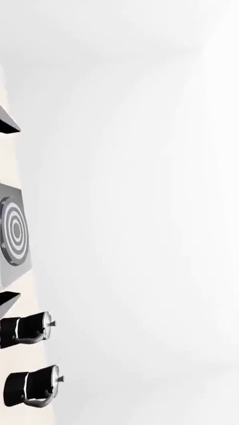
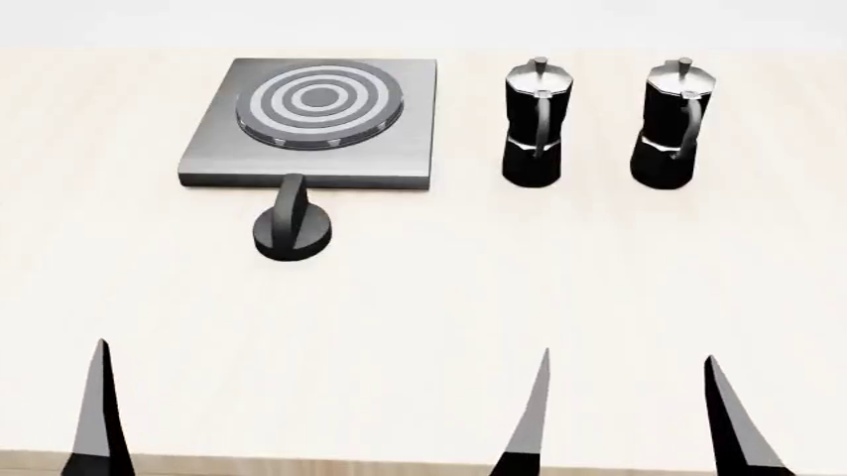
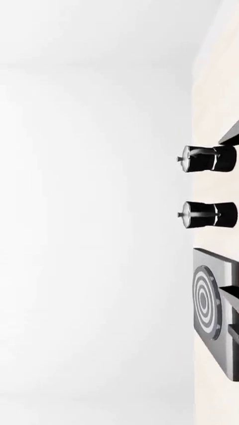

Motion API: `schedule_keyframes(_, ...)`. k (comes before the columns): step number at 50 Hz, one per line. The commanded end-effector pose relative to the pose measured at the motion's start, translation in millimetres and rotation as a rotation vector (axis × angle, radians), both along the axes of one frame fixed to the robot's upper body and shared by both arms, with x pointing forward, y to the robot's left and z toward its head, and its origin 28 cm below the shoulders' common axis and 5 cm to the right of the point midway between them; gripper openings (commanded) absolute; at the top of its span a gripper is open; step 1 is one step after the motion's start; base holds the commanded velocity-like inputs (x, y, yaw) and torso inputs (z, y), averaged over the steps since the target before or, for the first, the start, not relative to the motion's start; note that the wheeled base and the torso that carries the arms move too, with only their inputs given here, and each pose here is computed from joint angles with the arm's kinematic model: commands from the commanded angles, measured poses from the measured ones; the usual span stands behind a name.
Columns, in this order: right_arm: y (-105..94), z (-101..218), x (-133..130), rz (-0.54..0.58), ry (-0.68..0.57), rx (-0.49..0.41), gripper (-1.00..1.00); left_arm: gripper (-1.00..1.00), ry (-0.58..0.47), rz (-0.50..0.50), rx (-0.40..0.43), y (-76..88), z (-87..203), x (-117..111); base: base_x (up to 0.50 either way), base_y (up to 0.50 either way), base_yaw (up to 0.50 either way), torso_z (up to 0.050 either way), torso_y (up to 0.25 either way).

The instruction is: Turn off the stove.

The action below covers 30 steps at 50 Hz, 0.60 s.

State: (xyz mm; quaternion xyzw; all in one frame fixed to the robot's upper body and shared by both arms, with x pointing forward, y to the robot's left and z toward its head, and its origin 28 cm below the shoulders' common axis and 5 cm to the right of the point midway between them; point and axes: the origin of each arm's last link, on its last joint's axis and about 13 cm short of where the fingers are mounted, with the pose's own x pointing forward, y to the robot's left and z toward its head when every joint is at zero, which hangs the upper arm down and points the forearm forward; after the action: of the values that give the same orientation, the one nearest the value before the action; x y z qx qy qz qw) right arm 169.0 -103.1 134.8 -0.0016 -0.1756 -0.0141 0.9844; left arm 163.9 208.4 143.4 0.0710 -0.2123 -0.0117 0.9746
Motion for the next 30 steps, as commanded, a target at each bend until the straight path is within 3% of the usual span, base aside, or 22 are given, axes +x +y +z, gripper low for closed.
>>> schedule_keyframes(1, -0.6, 4.8, -3.1, -0.002, -0.023, 0.002, 1.00, 1.00, -0.025, 0.008, 0.004, 0.1, 6.2, -3.7, 0.00, 0.00, 0.00, 0.000, 0.000)
schedule_keyframes(15, 0.6, 4.3, -4.6, 0.010, -0.032, -0.012, 1.00, 1.00, -0.028, 0.012, 0.006, 0.3, 6.3, -4.4, 0.03, 0.00, 0.00, 0.000, 0.000)
schedule_keyframes(30, 1.2, 3.9, -4.9, 0.019, -0.027, -0.007, 1.00, 1.00, -0.018, 0.013, 0.003, 0.5, 4.6, -2.4, 0.28, 0.00, 0.00, 0.000, 0.000)
